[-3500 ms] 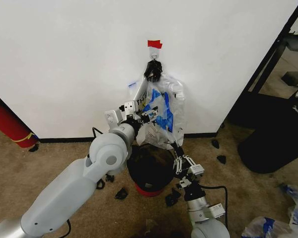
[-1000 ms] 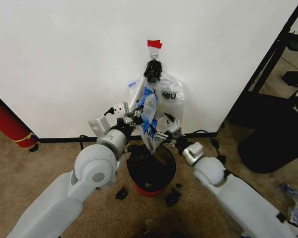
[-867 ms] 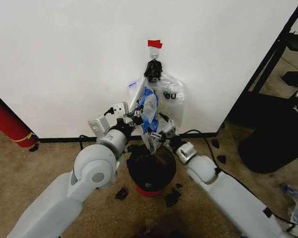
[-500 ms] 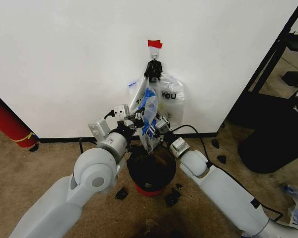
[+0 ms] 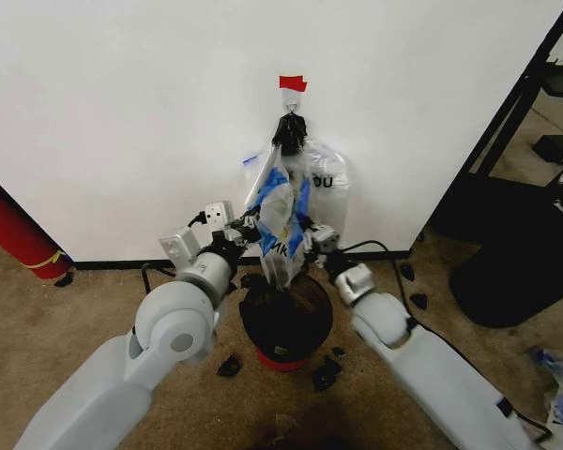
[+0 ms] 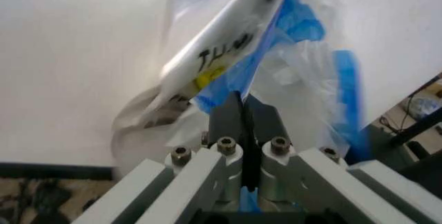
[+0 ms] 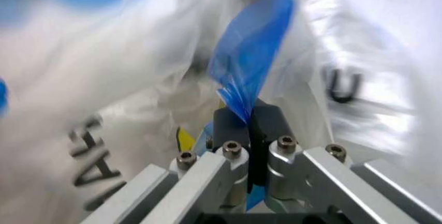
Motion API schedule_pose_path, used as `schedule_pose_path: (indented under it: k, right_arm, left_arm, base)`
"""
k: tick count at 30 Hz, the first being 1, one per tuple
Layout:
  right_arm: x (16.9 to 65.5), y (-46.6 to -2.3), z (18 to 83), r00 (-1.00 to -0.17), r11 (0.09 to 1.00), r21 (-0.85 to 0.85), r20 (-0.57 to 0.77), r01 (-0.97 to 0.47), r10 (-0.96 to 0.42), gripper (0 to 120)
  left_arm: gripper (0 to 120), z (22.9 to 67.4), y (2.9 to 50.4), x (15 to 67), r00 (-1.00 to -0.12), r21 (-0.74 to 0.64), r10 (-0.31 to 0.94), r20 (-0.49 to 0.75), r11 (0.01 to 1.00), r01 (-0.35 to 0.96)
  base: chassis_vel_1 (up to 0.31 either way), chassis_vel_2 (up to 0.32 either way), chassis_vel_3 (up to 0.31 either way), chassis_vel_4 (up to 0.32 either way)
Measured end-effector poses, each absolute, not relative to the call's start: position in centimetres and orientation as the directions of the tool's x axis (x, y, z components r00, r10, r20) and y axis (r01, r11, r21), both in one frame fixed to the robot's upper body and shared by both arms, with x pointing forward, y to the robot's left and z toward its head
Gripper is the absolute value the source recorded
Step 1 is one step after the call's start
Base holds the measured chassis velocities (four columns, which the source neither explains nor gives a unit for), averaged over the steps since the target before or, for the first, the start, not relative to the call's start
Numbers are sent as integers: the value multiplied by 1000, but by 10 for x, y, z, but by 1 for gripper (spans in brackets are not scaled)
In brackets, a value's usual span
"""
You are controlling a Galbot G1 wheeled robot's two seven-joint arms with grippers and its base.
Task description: Pick up the garbage bag from the wall and place it over the trash bin.
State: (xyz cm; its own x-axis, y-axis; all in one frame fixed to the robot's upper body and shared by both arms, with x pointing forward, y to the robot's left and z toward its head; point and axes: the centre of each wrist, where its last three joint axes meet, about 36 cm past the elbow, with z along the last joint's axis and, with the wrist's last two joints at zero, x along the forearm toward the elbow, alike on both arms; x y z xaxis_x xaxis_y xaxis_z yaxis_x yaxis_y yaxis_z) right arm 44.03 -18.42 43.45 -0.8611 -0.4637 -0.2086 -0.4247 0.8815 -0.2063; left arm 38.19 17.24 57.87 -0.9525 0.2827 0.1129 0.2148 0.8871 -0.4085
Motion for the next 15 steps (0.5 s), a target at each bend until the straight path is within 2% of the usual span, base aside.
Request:
schedule_pose_path:
  k: [3,15]
  right_arm:
    - [411,-201,438,-868,895,-172,-226,-411,-442,0]
    - [366,-218,420,-894,923,-127,-233,-362,-383,0]
  left_arm:
    - [0,571,179,372,-955,-405,268,130,893,195]
    - [0,559,182,321,-954,-398,259,149,899,182]
  base:
    - [0,0,0,0]
    - [0,0,0,0]
